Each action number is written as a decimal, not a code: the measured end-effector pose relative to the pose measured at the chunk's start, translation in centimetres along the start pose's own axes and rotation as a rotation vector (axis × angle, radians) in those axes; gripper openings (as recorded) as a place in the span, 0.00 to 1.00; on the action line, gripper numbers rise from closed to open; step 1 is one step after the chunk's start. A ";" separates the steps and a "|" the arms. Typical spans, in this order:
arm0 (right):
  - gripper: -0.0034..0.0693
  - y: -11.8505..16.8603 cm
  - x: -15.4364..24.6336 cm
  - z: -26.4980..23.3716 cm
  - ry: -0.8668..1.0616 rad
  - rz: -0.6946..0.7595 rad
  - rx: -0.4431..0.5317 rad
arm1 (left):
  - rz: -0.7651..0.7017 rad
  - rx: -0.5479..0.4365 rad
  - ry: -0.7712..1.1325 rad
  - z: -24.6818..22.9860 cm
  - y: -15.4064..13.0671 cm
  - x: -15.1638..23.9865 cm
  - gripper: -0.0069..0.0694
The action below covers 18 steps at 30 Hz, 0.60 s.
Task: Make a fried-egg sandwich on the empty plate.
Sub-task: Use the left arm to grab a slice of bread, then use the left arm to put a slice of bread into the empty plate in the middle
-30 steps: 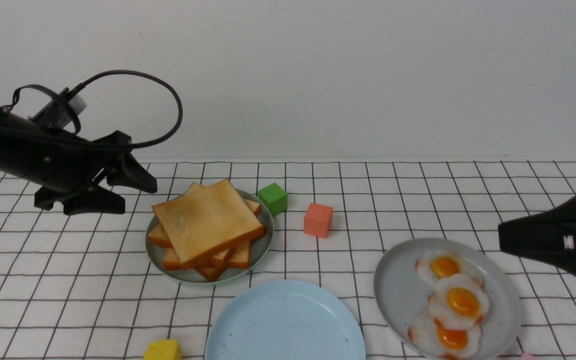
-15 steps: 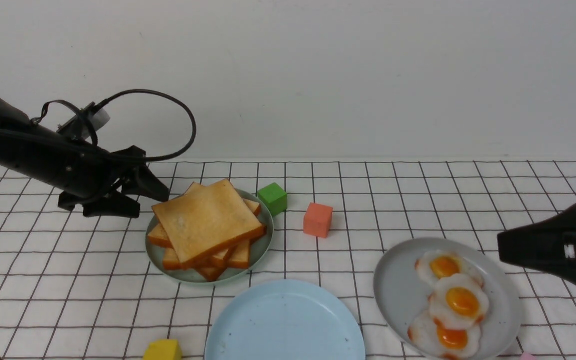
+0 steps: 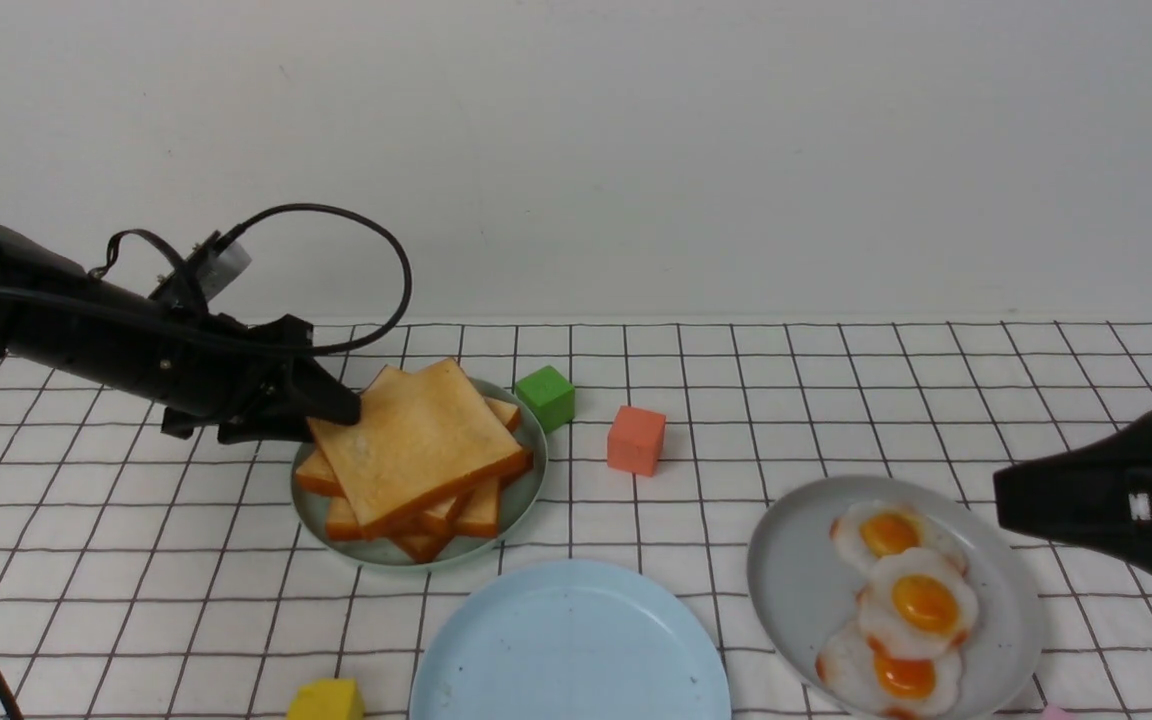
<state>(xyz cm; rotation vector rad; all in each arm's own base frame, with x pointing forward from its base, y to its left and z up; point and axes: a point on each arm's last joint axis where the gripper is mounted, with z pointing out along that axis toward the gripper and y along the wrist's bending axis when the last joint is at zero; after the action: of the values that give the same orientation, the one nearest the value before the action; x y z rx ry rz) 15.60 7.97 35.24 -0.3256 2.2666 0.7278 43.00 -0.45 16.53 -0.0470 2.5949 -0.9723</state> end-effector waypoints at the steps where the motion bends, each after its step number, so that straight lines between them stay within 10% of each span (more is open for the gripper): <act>1: 0.39 0.0 0.0 0.0 0.000 0.001 -0.001 | 0.001 0.000 -0.001 0.0 0.0 0.0 0.36; 5: 0.39 0.1 0.0 0.0 0.000 0.007 -0.008 | 0.031 -0.013 -0.041 -2.0 -0.8 -0.5 0.18; 18: 0.39 0.2 0.0 0.0 -0.002 0.016 -0.019 | 0.386 0.169 0.009 -8.2 -10.9 1.1 0.18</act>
<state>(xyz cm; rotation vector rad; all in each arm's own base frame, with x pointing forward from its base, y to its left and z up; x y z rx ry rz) 15.54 8.11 35.32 -0.3155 2.2642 0.7578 38.11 -3.77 28.85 0.4831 2.3903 -1.0364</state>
